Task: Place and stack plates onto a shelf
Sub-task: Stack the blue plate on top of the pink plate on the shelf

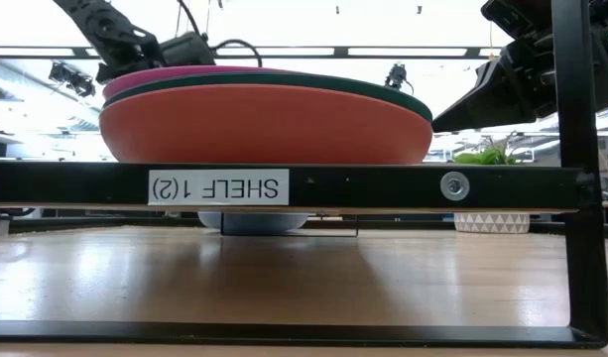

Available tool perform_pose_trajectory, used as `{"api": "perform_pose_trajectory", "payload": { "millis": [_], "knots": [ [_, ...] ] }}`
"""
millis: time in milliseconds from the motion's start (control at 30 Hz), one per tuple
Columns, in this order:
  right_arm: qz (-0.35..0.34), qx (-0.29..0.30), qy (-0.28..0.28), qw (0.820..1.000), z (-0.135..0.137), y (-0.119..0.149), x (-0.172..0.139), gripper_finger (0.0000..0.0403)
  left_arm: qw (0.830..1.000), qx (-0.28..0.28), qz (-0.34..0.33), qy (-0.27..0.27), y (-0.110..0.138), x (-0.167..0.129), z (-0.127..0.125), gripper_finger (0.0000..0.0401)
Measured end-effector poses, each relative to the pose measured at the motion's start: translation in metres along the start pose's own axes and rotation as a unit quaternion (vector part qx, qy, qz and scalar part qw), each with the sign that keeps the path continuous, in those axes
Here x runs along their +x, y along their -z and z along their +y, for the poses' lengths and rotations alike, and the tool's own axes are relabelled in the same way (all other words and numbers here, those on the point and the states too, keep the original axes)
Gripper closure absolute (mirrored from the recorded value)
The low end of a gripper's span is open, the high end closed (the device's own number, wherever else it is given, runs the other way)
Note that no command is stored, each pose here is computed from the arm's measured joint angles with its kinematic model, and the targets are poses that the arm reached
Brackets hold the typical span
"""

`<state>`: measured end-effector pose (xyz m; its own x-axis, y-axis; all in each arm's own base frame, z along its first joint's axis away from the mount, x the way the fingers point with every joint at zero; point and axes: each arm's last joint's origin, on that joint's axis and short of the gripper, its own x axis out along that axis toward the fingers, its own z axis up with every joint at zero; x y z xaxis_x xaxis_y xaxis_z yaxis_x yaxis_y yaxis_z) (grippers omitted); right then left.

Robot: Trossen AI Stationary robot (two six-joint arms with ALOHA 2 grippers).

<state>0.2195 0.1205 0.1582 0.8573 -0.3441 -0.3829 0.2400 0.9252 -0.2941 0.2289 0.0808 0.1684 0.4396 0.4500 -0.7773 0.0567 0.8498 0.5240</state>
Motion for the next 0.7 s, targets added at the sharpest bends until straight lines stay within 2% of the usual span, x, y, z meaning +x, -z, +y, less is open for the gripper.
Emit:
{"api": "perform_pose_trajectory", "payload": {
  "millis": [167, 700],
  "knots": [
    [0.000, 0.000, 0.000, 1.000, 0.000, 0.000, 0.000, 0.0389, 1.000, -0.012, 0.013, 0.014, 0.006, 0.013, 0.004, 0.0194],
    [0.000, 0.000, -0.003, 1.000, 0.000, 0.000, 0.000, 0.0389, 0.999, -0.009, 0.032, 0.024, 0.011, 0.028, 0.005, 0.0272]
  ]
}}
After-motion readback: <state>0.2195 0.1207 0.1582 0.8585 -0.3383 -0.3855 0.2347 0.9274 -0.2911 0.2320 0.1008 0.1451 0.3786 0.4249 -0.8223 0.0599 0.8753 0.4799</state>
